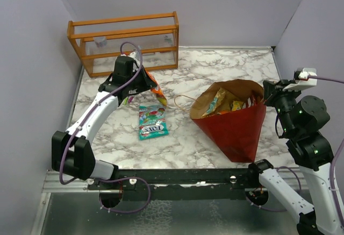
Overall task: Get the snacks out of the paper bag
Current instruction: Place the snack at the center of the board, then adjust the paper bag at the center of the board.
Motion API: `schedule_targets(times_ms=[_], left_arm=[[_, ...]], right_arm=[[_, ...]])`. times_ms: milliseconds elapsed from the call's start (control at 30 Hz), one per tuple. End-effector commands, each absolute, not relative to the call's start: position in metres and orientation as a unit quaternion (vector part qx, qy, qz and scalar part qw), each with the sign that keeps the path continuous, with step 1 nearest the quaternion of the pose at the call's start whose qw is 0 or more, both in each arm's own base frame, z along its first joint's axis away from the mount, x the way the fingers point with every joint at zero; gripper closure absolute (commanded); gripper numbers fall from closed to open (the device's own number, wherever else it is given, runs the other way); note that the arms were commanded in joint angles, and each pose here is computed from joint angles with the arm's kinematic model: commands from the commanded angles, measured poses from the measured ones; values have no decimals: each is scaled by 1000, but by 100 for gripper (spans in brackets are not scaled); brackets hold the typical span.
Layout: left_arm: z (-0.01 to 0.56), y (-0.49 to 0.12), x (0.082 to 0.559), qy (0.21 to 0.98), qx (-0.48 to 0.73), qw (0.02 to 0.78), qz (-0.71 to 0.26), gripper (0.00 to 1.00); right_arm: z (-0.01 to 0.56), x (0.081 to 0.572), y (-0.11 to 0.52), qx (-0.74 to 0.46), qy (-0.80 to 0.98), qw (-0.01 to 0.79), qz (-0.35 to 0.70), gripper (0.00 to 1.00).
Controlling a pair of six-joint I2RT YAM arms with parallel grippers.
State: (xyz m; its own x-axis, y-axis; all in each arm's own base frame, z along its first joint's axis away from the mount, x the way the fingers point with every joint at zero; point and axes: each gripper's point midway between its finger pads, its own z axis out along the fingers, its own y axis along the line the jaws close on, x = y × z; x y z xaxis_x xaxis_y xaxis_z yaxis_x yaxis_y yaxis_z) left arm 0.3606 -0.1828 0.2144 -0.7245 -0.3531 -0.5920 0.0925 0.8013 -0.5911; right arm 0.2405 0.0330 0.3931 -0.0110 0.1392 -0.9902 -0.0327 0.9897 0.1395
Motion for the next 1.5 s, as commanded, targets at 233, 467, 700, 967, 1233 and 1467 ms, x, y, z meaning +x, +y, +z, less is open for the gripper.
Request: schedule_targets(times_ms=[233, 467, 700, 967, 1233, 1467], left_arm=[[173, -177, 345, 858, -105, 353, -358, 100], [119, -135, 306, 885, -160, 319, -299, 89], [163, -122, 300, 863, -155, 385, -289, 40], [208, -148, 299, 838, -104, 392, -365, 13], [214, -208, 290, 821, -44, 342, -456, 1], [205, -238, 298, 826, -26, 327, -458, 1]], right_arm=[[439, 230, 26, 55, 654, 751, 72, 98], [441, 228, 29, 44, 651, 754, 76, 98], [436, 227, 84, -90, 644, 743, 161, 98], [442, 255, 129, -148, 648, 710, 233, 98], [451, 248, 143, -191, 642, 697, 256, 98], [445, 229, 130, -184, 653, 696, 236, 98]])
